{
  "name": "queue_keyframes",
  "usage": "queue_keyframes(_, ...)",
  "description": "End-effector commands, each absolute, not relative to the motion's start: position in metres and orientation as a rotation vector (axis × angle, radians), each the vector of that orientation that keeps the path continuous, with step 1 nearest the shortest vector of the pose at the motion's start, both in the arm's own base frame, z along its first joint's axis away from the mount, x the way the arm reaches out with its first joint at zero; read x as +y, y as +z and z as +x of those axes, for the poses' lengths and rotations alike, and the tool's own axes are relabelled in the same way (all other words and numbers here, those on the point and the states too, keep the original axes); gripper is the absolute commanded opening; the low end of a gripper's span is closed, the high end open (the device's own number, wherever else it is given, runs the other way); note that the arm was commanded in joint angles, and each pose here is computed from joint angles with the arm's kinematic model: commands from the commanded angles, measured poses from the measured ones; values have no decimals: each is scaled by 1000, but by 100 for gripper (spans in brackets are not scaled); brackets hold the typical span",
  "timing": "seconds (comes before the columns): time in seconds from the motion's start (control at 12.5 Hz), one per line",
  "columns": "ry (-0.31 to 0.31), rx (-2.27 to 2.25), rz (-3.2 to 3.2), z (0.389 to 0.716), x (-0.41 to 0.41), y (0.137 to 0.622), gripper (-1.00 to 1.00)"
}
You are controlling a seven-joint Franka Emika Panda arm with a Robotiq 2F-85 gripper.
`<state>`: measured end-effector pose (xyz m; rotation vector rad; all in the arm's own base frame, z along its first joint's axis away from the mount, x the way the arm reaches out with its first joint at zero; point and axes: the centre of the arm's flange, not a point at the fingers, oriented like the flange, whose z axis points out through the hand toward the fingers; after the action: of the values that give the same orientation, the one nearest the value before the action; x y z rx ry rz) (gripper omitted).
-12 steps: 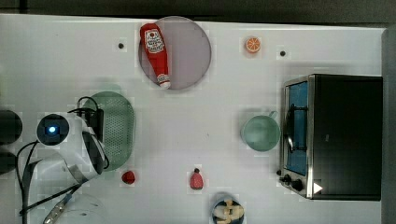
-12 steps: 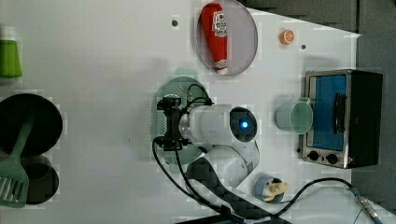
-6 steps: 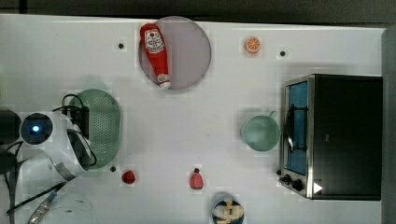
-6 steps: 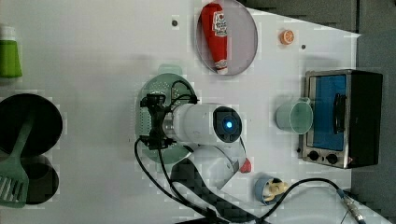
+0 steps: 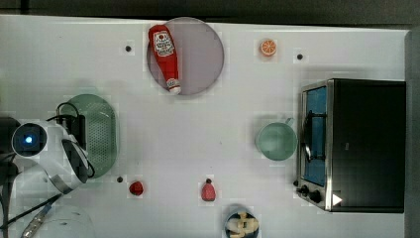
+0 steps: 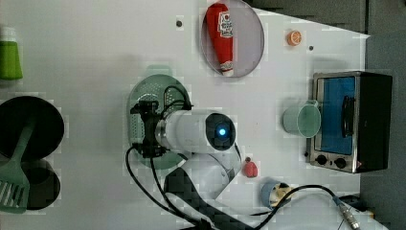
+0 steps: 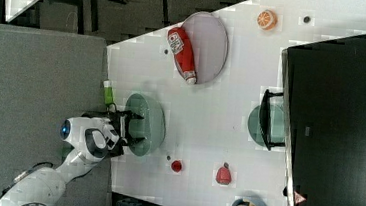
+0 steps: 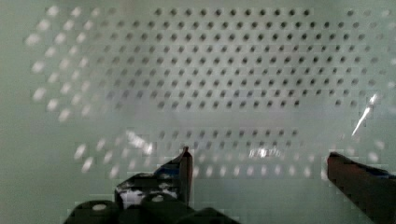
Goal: Drag strainer right to left.
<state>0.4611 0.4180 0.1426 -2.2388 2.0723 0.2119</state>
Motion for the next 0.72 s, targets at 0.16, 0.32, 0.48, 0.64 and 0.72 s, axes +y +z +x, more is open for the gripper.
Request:
queue_keyframes(0.16, 171, 2088, -2265, 480, 393, 194, 100)
queue_keyframes(0.32, 140, 1923, -2413, 501, 365, 251, 100)
queue_keyframes(0.48, 83, 1782, -2477, 527, 321, 320, 100)
queue_keyframes(0.64, 48, 1737, -2483, 545, 258, 387, 100)
queue_keyframes(0.72, 46, 1729, -2481, 551, 221, 418, 100)
